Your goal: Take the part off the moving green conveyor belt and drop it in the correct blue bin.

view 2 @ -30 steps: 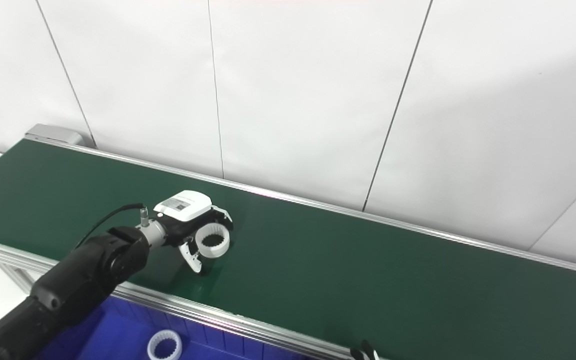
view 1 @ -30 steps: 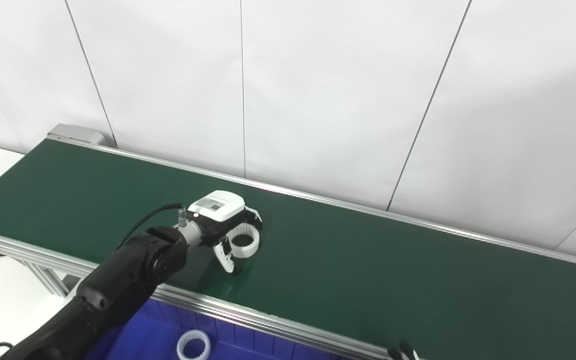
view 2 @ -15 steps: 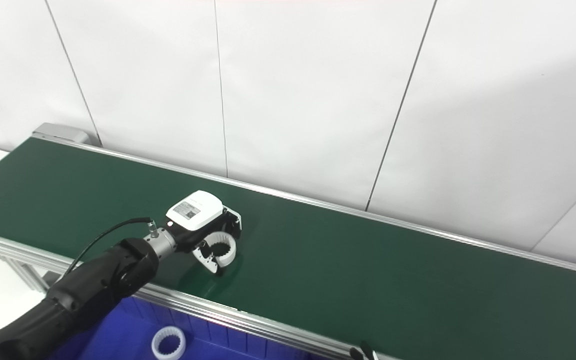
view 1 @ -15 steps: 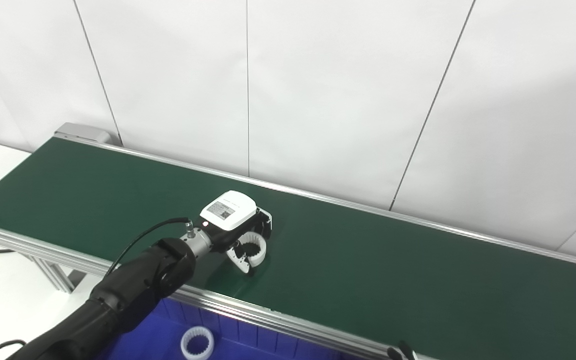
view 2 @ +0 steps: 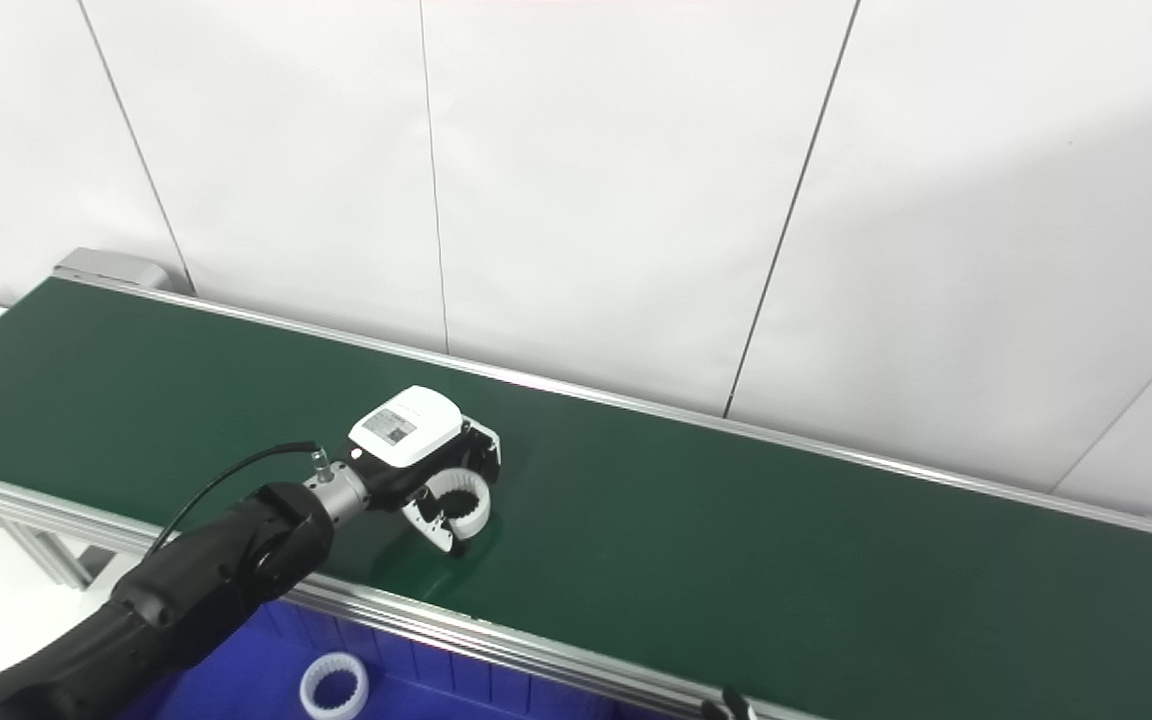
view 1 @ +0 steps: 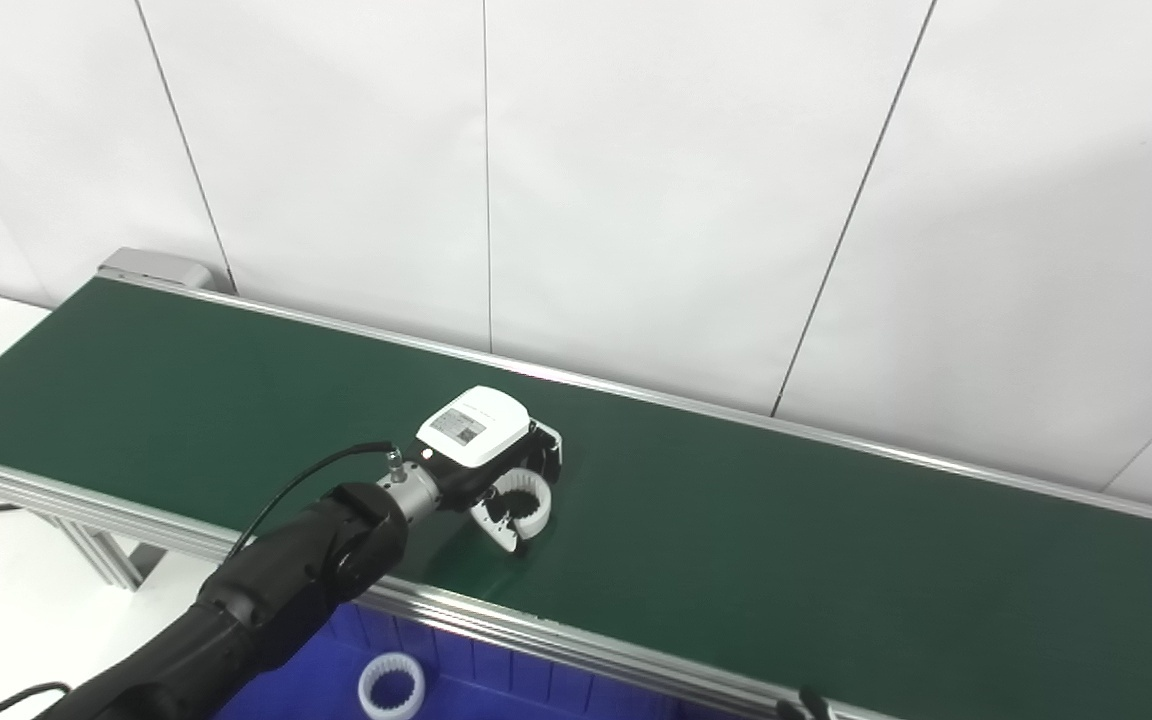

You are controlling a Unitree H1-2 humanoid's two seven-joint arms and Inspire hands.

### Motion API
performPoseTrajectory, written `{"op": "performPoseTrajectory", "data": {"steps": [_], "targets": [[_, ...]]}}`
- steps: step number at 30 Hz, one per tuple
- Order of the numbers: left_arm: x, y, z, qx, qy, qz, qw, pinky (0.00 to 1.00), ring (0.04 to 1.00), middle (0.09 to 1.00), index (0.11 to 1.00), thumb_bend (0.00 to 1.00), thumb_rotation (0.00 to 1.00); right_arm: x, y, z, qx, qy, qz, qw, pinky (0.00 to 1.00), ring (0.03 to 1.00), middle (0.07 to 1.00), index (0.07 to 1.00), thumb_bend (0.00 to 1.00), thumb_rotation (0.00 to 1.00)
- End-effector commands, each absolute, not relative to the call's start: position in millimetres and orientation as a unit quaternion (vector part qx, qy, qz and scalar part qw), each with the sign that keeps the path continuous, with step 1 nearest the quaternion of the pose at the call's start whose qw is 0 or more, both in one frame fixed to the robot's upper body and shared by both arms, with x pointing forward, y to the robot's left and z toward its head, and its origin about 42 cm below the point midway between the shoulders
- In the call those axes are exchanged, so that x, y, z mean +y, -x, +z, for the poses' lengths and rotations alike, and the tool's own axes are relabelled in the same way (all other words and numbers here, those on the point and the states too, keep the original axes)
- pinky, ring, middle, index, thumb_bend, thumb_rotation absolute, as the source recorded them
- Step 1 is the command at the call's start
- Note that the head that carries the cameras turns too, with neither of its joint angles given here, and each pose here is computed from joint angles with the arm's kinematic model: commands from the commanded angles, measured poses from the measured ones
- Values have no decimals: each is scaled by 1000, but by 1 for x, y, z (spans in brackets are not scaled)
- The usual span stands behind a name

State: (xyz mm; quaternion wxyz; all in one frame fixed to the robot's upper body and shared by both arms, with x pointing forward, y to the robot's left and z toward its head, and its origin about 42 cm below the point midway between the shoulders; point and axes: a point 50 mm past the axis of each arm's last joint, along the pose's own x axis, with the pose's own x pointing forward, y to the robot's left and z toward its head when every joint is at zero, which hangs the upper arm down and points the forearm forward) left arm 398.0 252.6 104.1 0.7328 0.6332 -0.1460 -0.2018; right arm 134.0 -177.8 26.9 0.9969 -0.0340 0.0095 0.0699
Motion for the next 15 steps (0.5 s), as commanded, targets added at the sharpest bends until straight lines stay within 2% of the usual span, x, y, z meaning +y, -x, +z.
{"op": "performPoseTrajectory", "data": {"steps": [1,8,11,13,15], "targets": [[269,-402,111,-133,-648,-197,723,458,406,458,534,498,0,-177,-137,38,-31,30,71,997,755,849,891,950,250,862],[264,-393,125,-125,-626,-203,742,479,419,470,530,499,0,-177,-136,39,-31,27,71,997,767,853,894,953,267,863],[260,-383,138,-121,-602,-199,764,483,424,473,523,500,0,-177,-136,39,-32,29,70,997,767,854,894,951,280,867],[257,-376,148,-120,-585,-195,778,537,431,478,520,500,0,-178,-136,39,-32,30,69,997,764,852,894,949,282,865],[255,-369,157,-122,-573,-193,787,547,435,482,516,501,0,-178,-135,39,-31,28,68,997,762,849,892,946,283,853]]}}
